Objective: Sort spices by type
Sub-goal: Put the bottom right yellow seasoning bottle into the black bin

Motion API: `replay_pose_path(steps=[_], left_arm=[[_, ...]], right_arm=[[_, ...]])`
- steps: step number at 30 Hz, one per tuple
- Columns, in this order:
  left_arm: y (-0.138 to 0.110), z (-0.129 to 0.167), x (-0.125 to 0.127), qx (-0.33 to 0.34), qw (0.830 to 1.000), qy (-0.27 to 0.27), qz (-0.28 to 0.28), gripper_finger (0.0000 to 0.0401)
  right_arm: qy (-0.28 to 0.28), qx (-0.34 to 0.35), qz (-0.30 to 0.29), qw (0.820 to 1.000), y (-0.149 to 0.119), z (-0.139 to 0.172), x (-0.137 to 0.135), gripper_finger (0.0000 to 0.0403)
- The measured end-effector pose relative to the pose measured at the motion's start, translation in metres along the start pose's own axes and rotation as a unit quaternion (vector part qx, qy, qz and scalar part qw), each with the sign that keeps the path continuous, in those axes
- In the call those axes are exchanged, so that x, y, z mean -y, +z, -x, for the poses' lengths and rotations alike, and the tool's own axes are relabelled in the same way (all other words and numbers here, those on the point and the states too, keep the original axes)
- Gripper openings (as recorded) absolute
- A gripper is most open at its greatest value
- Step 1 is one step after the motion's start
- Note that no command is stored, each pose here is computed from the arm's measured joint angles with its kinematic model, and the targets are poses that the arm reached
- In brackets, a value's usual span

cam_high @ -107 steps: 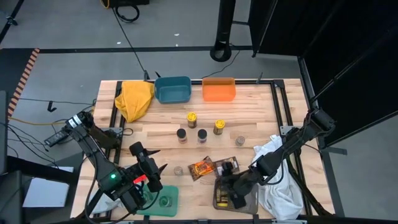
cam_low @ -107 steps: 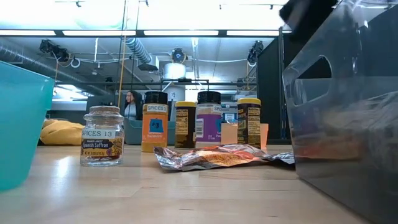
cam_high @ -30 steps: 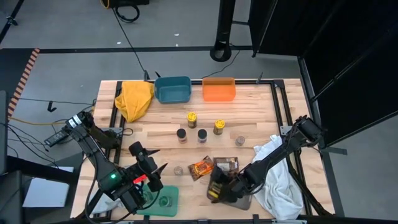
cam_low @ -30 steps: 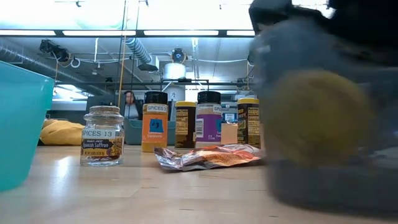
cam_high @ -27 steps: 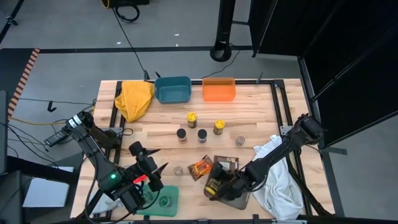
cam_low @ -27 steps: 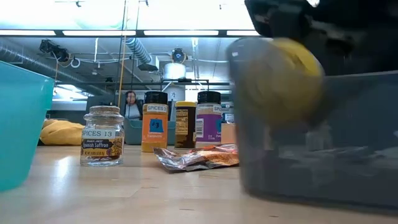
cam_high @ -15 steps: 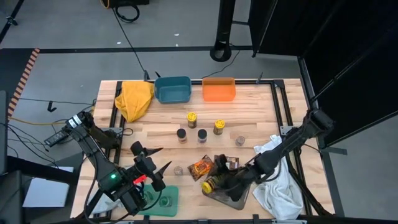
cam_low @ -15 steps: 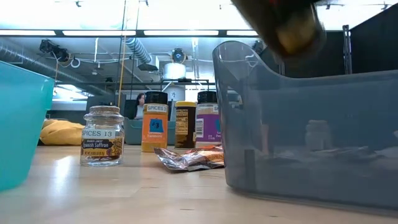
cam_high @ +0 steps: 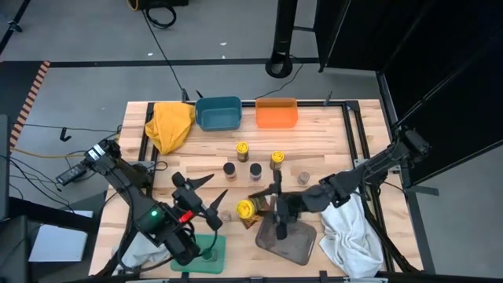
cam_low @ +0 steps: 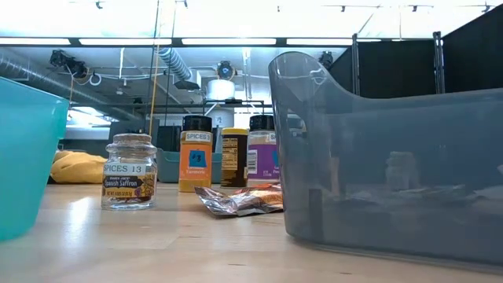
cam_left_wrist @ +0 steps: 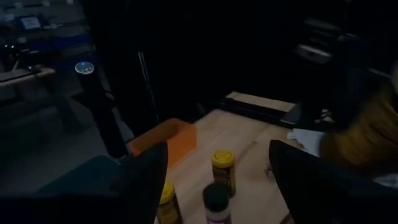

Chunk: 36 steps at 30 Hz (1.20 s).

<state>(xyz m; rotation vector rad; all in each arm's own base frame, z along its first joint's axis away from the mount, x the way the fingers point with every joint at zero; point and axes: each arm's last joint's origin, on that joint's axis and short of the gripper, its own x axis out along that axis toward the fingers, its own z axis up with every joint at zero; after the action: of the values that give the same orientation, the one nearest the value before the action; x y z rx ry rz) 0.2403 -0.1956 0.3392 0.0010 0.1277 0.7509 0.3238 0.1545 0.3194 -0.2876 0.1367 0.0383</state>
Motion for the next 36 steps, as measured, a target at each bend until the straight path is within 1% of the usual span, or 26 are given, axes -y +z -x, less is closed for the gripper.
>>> replay_pose_path(steps=[3,7,10,11,12,13,15,16,17,18,20,23,26,28,32,36], left_arm=[[0.002,0.001,0.004,0.0,1.0,-0.006,0.016,0.0285],[0.012,0.002,0.0,-0.012,0.999,-0.017,0.048,0.0285],[0.025,0.004,-0.003,-0.036,0.997,-0.048,0.055,0.0285],[0.031,0.004,-0.003,-0.051,0.995,-0.069,0.051,0.0285],[0.038,0.002,-0.002,-0.075,0.991,-0.105,0.046,0.0285],[0.046,-0.002,0.0,-0.099,0.981,-0.159,0.046,0.0285],[0.063,-0.008,0.005,-0.119,0.95,-0.285,0.045,0.0285],[0.07,-0.011,0.008,-0.109,0.936,-0.332,0.04,0.0285],[0.074,-0.013,0.009,-0.092,0.93,-0.354,0.027,0.0285],[0.076,-0.015,0.01,-0.075,0.929,-0.361,0.006,0.0285],[0.079,-0.021,0.01,-0.046,0.932,-0.358,-0.042,0.0285],[0.084,-0.035,0.007,-0.02,0.941,-0.333,-0.064,0.0285],[0.088,-0.044,0.005,0.0,0.945,-0.32,-0.062,0.0285],[0.089,-0.05,0.005,0.018,0.947,-0.317,-0.05,0.0285],[0.086,-0.053,0.005,0.062,0.938,-0.339,-0.034,0.0285],[0.079,-0.056,0.007,0.086,0.932,-0.351,-0.007,0.0285]], right_arm=[[-0.012,0.031,0.004,0.999,0.007,0.0,0.005,0.0194],[-0.023,0.073,-0.004,0.997,0.018,0.005,0.011,0.0194],[-0.024,0.084,-0.006,0.996,0.024,0.011,0.012,0.0194],[-0.026,0.085,-0.007,0.996,0.026,0.013,0.014,0.0194],[-0.029,0.088,-0.01,0.996,0.028,0.015,0.014,0.0194],[-0.033,0.092,-0.012,0.995,0.03,0.017,0.015,0.0194],[-0.04,0.094,-0.015,0.995,0.033,0.021,0.016,0.0194],[-0.043,0.094,-0.015,0.995,0.033,0.021,0.016,0.0194],[-0.045,0.094,-0.016,0.994,0.033,0.021,0.016,0.0194],[-0.044,0.093,-0.017,0.994,0.033,0.021,0.016,0.0195],[-0.04,0.094,-0.023,0.995,0.033,0.022,0.013,0.0195],[-0.036,0.096,-0.03,0.994,0.034,0.024,0.01,0.0195],[-0.038,0.105,-0.026,0.993,0.037,0.027,0.005,0.0195],[-0.045,0.111,-0.018,0.993,0.039,0.03,0.002,0.0195],[-0.06,0.117,-0.004,0.991,0.043,0.034,-0.003,0.0195],[-0.065,0.12,0.012,0.991,0.044,0.036,-0.004,0.0195]])
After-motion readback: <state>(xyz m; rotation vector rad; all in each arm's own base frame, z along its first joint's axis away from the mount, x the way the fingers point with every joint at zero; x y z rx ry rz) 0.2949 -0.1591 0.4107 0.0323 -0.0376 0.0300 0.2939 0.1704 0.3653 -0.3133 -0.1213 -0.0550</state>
